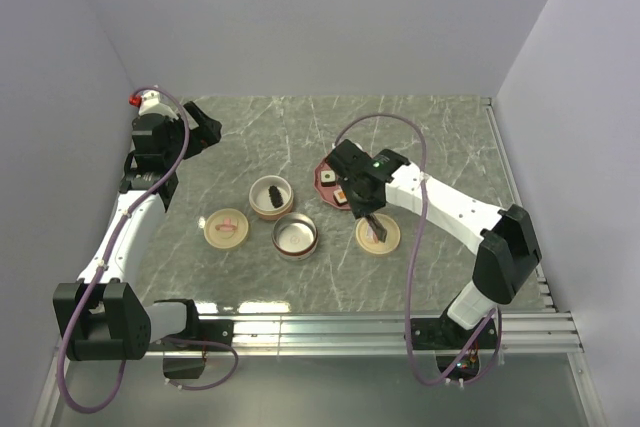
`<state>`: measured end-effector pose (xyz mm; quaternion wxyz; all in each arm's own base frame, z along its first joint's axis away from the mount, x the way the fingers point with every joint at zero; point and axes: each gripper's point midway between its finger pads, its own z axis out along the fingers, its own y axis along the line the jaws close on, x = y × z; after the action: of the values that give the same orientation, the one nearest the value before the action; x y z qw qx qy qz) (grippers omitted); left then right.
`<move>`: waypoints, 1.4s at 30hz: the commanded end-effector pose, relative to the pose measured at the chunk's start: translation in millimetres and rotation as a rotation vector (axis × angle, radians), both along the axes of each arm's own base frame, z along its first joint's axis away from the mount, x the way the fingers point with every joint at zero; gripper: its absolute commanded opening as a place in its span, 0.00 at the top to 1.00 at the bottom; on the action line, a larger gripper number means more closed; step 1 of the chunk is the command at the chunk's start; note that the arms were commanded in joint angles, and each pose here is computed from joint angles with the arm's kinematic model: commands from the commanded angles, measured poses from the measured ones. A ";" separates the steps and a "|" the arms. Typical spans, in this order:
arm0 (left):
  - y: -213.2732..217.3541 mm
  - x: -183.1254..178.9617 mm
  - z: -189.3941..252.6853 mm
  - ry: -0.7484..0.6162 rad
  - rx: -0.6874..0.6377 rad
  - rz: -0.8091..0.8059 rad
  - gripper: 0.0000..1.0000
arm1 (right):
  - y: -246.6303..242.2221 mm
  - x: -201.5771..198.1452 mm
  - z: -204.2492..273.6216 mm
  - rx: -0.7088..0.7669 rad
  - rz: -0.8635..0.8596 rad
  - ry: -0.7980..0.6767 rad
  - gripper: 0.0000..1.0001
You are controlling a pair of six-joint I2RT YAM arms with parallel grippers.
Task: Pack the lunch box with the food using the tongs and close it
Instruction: Pick up the food using the clamp
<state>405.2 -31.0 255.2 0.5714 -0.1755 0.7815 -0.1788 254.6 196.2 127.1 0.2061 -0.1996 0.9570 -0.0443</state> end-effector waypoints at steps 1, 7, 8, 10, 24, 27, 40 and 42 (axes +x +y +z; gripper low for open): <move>-2.8 1.3 7.1 -0.037 -0.020 -0.002 0.01 | 3.2 12.7 33.3 0.019 -0.006 -0.087 0.77; -3.2 -0.3 4.8 -0.032 -0.019 -0.002 0.00 | 3.4 12.8 37.4 0.021 0.000 -0.094 0.77; -2.5 -0.1 5.1 -0.034 -0.018 -0.001 0.00 | 3.1 11.6 34.5 0.019 -0.001 -0.086 0.77; -2.2 -0.6 5.9 -0.035 -0.016 0.000 0.00 | 3.5 10.7 32.1 0.022 -0.004 -0.081 0.76; -3.1 -0.1 5.0 -0.034 -0.016 -0.003 0.00 | 6.0 7.3 35.7 0.070 -0.024 -0.091 0.58; -2.5 -1.3 4.3 -0.032 -0.018 -0.001 0.01 | 4.4 8.8 40.4 0.071 -0.032 -0.109 0.57; -3.5 -1.6 3.7 -0.030 -0.025 -0.004 0.01 | 11.6 10.5 61.8 0.154 -0.036 -0.157 0.54; -3.8 -1.5 3.2 -0.028 -0.027 -0.005 0.01 | 14.1 10.6 65.8 0.175 -0.030 -0.165 0.54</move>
<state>403.4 -31.7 246.1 0.5629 -0.1842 0.7848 -0.1824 260.4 201.1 166.3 0.2570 -0.1765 0.9501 -0.0129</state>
